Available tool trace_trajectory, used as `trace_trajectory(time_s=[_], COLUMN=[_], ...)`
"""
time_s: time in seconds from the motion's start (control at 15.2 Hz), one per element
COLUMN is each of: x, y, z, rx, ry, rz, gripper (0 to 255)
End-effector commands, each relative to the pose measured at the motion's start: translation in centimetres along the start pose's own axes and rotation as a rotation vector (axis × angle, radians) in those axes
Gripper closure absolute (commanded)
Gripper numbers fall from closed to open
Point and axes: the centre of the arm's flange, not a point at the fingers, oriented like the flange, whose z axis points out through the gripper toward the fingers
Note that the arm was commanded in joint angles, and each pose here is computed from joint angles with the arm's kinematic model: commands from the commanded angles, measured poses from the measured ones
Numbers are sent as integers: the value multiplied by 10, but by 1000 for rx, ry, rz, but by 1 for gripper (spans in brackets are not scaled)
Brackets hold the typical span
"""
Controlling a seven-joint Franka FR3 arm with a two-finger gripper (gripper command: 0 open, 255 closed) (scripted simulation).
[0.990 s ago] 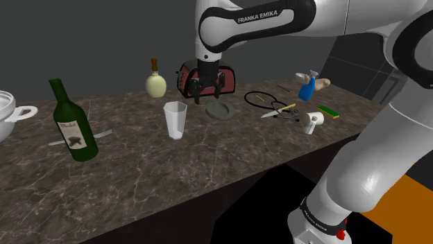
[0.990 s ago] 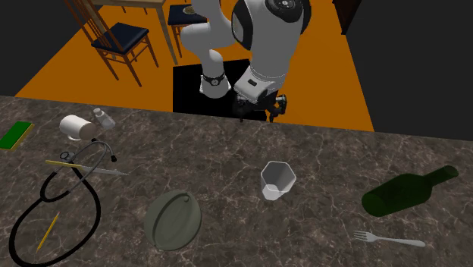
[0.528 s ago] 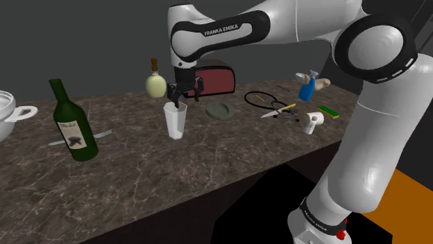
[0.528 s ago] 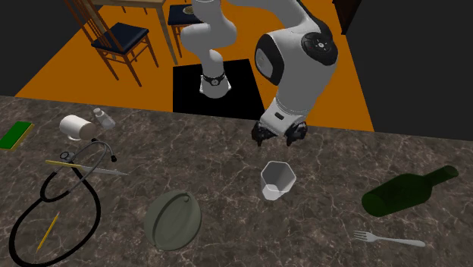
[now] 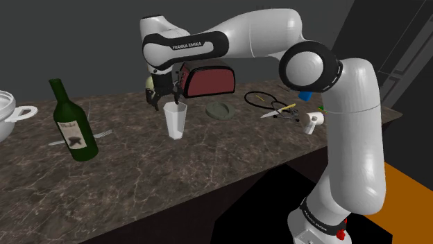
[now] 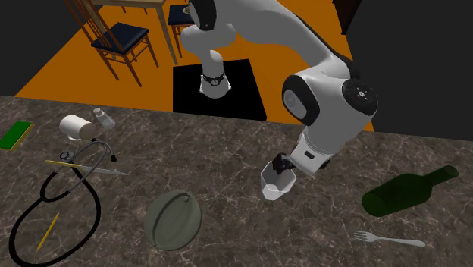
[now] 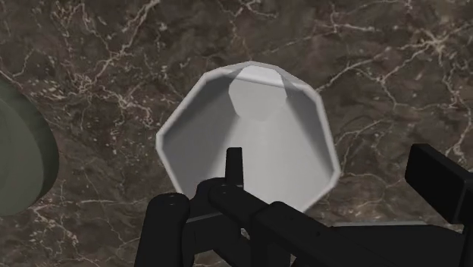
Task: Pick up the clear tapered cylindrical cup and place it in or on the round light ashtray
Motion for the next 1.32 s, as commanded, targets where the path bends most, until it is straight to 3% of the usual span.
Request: trace_trajectory(time_s=[0.0,0.46,0.99,1.06,1.25], x=[11,12,12,12,12], y=[-10,-10,-10,-10,-10], z=[7,47,47,47,47], rx=[-4,-4,-4,-4,-4], ry=[1,1,1,1,1], rz=[-1,-1,-1,-1,-1], gripper=[0,0,0,255,255])
